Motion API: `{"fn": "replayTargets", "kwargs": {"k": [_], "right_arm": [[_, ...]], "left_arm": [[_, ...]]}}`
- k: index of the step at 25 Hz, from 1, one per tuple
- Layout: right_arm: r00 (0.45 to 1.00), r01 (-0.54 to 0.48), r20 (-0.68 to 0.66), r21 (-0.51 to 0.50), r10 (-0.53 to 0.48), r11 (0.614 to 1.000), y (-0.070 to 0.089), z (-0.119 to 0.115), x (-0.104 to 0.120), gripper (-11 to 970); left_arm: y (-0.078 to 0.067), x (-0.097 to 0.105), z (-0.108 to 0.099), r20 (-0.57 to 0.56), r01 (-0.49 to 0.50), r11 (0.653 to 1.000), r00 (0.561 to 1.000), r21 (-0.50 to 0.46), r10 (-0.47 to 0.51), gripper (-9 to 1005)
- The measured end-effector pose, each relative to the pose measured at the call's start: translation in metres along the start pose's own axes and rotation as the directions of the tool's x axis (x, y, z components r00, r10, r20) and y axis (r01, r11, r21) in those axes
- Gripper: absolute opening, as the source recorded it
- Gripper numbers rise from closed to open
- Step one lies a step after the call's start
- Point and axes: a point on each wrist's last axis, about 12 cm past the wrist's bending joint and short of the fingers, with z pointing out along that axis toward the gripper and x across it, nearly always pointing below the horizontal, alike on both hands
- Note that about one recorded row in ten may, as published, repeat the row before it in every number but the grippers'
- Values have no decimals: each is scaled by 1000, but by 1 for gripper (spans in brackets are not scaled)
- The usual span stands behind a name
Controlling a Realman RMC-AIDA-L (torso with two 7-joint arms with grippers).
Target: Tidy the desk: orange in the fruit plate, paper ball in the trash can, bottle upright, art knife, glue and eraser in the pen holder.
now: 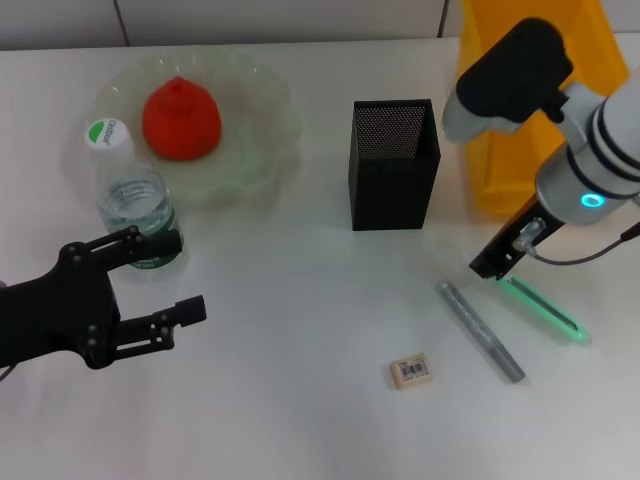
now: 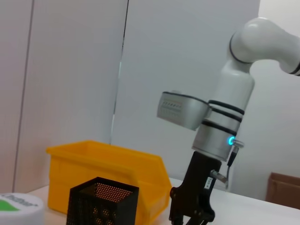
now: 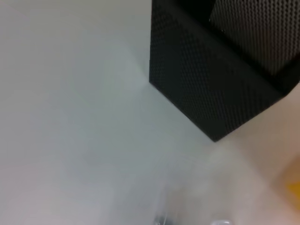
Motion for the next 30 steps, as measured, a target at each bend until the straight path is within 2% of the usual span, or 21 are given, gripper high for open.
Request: {"fn": "replayTargets", "kwargs": {"k": [2,3,4,7,10,12,14,16,19,24,26,30], "right_arm": [[1000,5,28,-5,-5,1000,2,-10,-1,175],[996,2,88,-23,0,1000,4,-27,-2,164],[996,2,88,-23,0,1000,4,-27,-2,164],[967,-1,253,-67,18,998,0,-66,-2,165],[881,14,471,-135,51,991,-8,-99,1,175],[779,54,623,-182,73,982,-13,-106,2,186],[652,95,751,-212,100,973,-19,-100,3,196],[561,109,818,-228,130,968,-27,-86,4,206],[472,105,866,-241,165,965,-36,-60,7,221],[369,64,902,-268,227,961,-44,-23,12,247],[357,57,903,-276,239,959,-45,-14,13,257],[377,45,889,-298,260,954,-44,-2,12,278]], "left_arm": [[0,0,-1,3,3,1000,1000,-5,-3,800],[-1,1,-2,4,5,1000,1000,-6,-5,800],[-1,1,-3,5,7,1000,1000,-7,-7,800],[-2,2,-4,5,10,1000,1000,-8,-10,800],[-2,2,-4,6,11,1000,1000,-7,-11,800],[-3,2,-4,7,13,1000,1000,-7,-13,800],[-3,3,-4,8,14,1000,1000,-7,-14,800],[-4,3,-4,9,16,1000,1000,-8,-16,800],[-5,4,-5,11,21,1000,1000,-12,-21,800],[-8,7,-7,20,26,999,999,-25,-26,800],[-8,8,-7,23,31,999,999,-24,-30,800],[-9,8,-6,24,32,999,999,-24,-32,800]]}}
